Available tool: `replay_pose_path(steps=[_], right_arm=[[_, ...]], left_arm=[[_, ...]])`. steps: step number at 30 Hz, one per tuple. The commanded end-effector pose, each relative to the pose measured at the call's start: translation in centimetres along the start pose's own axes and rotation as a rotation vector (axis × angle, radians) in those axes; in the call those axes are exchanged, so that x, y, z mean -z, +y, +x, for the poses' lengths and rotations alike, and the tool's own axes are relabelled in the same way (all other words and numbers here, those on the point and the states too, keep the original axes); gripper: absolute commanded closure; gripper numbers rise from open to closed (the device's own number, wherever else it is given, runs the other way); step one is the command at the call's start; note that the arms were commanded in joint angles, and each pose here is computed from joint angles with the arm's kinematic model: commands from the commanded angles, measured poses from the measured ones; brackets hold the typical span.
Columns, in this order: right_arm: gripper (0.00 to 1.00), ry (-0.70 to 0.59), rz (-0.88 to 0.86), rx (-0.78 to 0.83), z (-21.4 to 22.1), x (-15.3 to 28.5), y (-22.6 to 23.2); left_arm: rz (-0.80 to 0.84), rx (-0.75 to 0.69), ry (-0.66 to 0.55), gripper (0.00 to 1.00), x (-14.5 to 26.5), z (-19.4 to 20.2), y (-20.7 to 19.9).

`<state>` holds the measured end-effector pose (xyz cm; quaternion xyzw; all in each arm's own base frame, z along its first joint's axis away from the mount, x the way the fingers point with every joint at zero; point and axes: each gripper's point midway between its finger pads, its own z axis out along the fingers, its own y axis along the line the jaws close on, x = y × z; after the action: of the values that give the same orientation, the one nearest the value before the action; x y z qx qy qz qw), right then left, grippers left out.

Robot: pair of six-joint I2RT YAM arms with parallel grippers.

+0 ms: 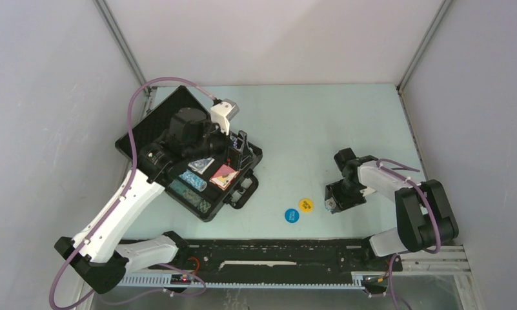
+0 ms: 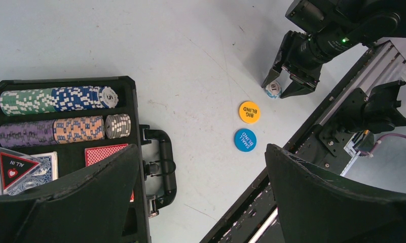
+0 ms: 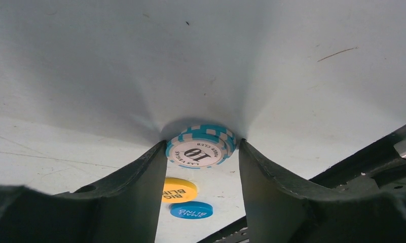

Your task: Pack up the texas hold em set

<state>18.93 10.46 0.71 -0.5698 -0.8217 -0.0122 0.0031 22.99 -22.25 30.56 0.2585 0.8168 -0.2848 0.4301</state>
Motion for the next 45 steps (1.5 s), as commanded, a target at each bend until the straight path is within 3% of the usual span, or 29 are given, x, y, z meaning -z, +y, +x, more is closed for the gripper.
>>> replay_pose_path(steps=[1,11,14,38,42,45], right_arm=[[0.4,-0.028,0.044,0.002,-0.2,-2.6,-0.6],[0.8,-0.029,0.04,0.011,0.3,-2.2,-0.8],[1.0,-0.029,0.028,0.005,0.3,-1.6,-0.8],[1.0,0.002,-0.067,0.031,1.2,2.9,0.7],[1.0,0.002,-0.065,0.044,1.4,3.6,0.8],[1.0,0.025,-0.101,0.051,2.0,4.1,1.3]], left_arm=[[0.009,-0.011,0.002,0.0,-0.3,0.4,0.0],[0.004,-0.011,0.001,0.0,-0.3,0.5,0.1],[-0.001,-0.011,0.002,0.0,-0.4,0.5,0.2],[0.036,0.034,0.041,0.0,-2.3,1.4,-0.1],[0.188,0.188,0.032,0.0,-4.1,1.6,-2.8],[0.41,0.418,0.001,0.0,-5.6,1.7,-6.1]])
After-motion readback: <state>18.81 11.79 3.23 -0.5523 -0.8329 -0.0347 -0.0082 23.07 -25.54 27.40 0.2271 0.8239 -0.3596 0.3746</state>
